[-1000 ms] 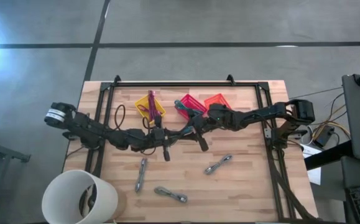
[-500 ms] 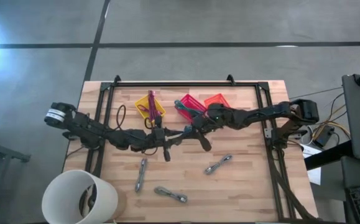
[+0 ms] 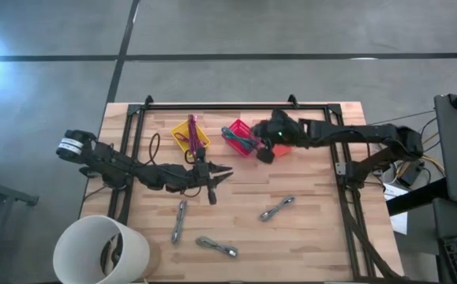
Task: Pick & Place USB Port
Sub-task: Put the black blue USB cable into the red bin
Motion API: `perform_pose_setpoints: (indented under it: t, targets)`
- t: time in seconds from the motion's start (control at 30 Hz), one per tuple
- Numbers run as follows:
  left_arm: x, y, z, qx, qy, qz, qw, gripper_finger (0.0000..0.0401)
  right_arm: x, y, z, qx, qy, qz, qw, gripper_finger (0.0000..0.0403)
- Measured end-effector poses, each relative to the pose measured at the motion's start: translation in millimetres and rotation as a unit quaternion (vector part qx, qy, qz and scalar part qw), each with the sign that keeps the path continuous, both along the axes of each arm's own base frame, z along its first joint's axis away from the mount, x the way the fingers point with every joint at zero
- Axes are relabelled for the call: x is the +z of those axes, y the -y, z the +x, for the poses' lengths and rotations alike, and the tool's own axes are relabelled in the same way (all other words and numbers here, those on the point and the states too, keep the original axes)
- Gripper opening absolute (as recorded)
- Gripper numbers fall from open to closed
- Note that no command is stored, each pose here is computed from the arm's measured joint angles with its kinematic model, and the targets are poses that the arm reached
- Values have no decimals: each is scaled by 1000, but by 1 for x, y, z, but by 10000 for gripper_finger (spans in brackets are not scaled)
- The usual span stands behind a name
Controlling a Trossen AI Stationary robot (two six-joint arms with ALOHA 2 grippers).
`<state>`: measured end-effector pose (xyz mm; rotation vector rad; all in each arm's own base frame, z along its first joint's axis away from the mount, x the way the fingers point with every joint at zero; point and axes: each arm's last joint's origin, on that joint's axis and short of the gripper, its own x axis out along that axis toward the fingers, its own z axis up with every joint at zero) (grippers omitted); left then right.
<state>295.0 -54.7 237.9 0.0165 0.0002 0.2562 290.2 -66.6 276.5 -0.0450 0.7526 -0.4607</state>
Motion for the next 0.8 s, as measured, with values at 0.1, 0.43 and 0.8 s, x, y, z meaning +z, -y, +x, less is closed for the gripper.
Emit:
perform_pose_setpoints:
  t: [0.1,0.43,0.8]
  targets:
    - [0,-1,0,2,0,0,1000,69,-9,15,11,-10,-25,0,1000,19]
    - [-2,-1,0,3,-5,-7,1000,69,-58,51,55,6,-130,48,990,18]
    - [-6,-1,0,4,-26,-14,1000,69,-71,64,81,-5,-228,83,970,24]
